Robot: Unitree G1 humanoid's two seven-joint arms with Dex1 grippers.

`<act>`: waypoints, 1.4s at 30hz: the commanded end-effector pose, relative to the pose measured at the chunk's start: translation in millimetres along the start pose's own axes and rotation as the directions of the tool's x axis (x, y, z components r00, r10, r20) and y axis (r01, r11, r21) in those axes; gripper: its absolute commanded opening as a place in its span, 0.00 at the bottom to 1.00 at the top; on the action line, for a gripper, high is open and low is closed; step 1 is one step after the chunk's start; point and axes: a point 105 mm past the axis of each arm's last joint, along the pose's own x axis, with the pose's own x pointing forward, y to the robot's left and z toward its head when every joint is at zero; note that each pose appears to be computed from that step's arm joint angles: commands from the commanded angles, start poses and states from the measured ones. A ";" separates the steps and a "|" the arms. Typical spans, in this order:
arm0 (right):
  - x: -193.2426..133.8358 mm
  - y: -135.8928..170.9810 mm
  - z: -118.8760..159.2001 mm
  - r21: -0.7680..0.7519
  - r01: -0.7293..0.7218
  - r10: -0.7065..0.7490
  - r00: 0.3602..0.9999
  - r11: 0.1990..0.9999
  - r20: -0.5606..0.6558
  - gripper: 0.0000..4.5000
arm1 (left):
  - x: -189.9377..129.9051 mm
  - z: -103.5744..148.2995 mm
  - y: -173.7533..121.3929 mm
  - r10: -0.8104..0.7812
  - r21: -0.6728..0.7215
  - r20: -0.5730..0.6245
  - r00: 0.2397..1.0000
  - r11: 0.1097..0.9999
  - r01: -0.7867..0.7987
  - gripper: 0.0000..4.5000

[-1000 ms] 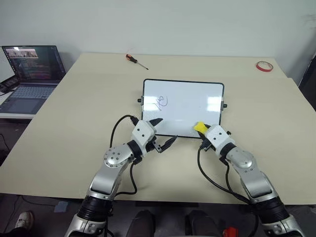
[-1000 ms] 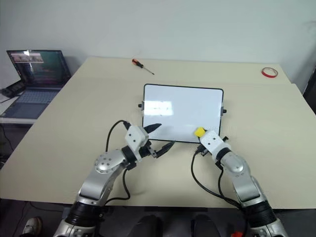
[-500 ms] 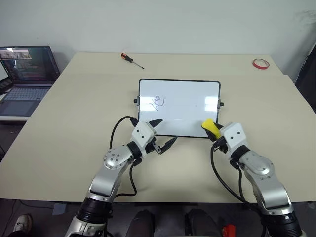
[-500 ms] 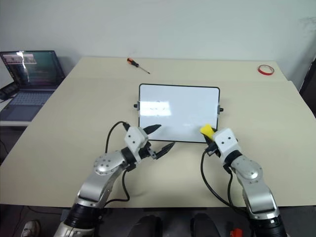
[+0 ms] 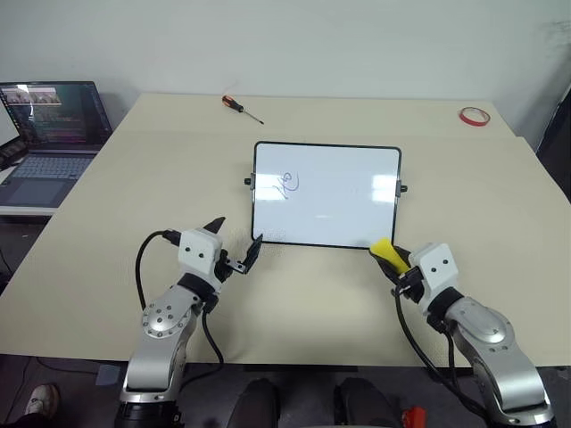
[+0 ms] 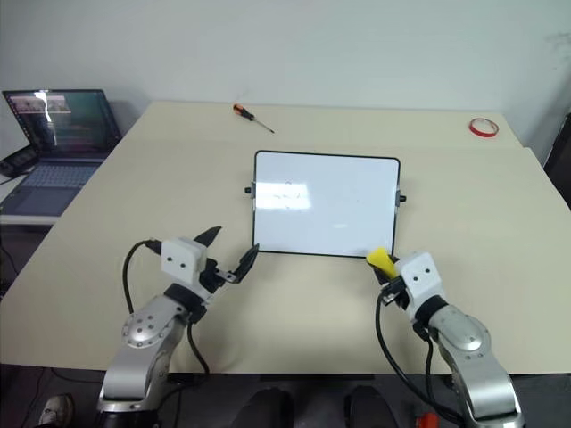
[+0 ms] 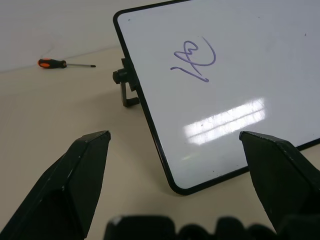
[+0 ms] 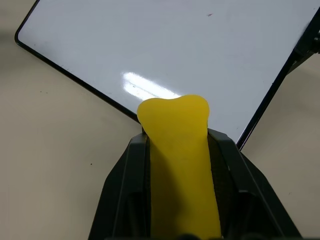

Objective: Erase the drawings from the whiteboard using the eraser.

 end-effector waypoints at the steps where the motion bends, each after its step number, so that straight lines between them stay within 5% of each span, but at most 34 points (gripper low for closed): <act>1: 0.4 -1.4 13.2 -0.035 -0.008 0.010 0.998 0.999 0.054 0.27 | 2.6 18.0 -5.4 -0.012 0.006 0.062 0.998 1.000 0.012 1.00; 11: 10.8 -5.7 25.9 -0.071 0.024 -0.016 0.994 0.997 0.113 0.27 | 6.9 18.9 -10.0 -0.035 -0.004 0.055 0.998 0.999 0.035 1.00; 17: 56.3 -13.7 62.0 -0.133 0.133 -0.094 0.960 0.982 0.264 0.27 | 13.3 15.7 -10.2 -0.036 -0.001 0.050 0.998 0.999 0.036 1.00; 28: 151.2 18.3 115.4 -0.159 0.047 0.017 0.925 0.986 0.379 0.27 | 20.7 17.5 -8.8 -0.032 0.011 0.066 0.997 0.999 0.031 1.00; 33: 169.7 34.1 131.8 -0.156 0.001 0.066 0.905 0.988 0.421 0.27 | 18.1 15.6 -4.9 -0.018 0.017 0.064 0.998 1.000 0.017 1.00; 42: 193.5 47.2 103.0 -0.140 -0.023 0.057 0.968 0.990 0.245 0.27 | 20.8 24.0 -10.1 -0.020 0.023 0.091 0.996 1.000 0.018 1.00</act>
